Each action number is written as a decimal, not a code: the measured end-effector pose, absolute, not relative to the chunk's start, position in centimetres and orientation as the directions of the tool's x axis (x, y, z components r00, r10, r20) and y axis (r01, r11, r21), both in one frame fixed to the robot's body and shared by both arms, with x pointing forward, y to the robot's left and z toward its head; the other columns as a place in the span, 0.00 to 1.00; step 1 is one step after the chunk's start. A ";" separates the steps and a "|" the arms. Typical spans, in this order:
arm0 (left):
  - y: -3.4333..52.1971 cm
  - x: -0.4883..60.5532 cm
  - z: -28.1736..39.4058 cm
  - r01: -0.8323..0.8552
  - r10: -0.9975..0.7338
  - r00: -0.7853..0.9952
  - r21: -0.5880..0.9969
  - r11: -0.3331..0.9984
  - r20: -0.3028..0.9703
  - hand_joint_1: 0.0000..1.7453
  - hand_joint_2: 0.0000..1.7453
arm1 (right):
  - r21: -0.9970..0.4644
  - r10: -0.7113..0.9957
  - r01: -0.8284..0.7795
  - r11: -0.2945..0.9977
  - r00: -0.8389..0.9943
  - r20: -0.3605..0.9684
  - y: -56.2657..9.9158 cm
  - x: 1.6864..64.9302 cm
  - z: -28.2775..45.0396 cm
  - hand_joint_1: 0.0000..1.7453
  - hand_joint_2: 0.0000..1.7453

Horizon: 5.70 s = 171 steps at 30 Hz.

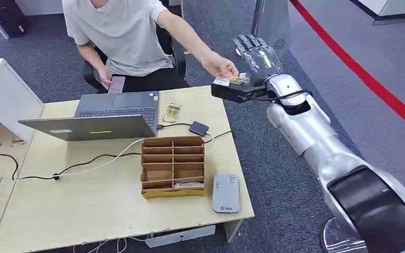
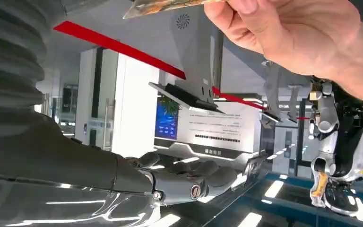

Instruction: Pass the card to the sensor for recognition and then transmit it.

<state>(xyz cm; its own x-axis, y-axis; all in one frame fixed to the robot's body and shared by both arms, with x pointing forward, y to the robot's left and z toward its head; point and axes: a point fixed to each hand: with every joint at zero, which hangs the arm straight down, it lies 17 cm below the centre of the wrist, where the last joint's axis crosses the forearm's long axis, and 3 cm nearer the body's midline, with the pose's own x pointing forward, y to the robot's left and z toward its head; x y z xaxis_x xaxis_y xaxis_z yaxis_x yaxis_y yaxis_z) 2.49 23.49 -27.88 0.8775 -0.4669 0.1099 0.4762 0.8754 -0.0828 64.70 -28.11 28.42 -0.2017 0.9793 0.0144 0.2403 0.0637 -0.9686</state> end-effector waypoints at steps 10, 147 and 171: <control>23.5 2.4 -27.9 0.482 -0.473 0.874 -0.083 0.872 0.108 0.00 1.00 | -0.972 0.978 0.218 0.083 -0.206 0.037 -28.6 64.3 27.0 1.00 1.00; 23.4 1.9 -27.8 0.519 -0.515 0.854 -0.099 0.849 0.068 0.00 1.00 | -0.994 0.952 -0.058 0.095 -0.288 0.108 -20.9 63.4 20.2 0.00 1.00; 21.8 1.4 -27.8 0.362 -0.357 0.932 -0.106 0.926 0.063 0.00 1.00 | -0.970 0.864 0.229 0.084 -0.502 -0.044 -25.1 52.0 23.5 0.00 1.00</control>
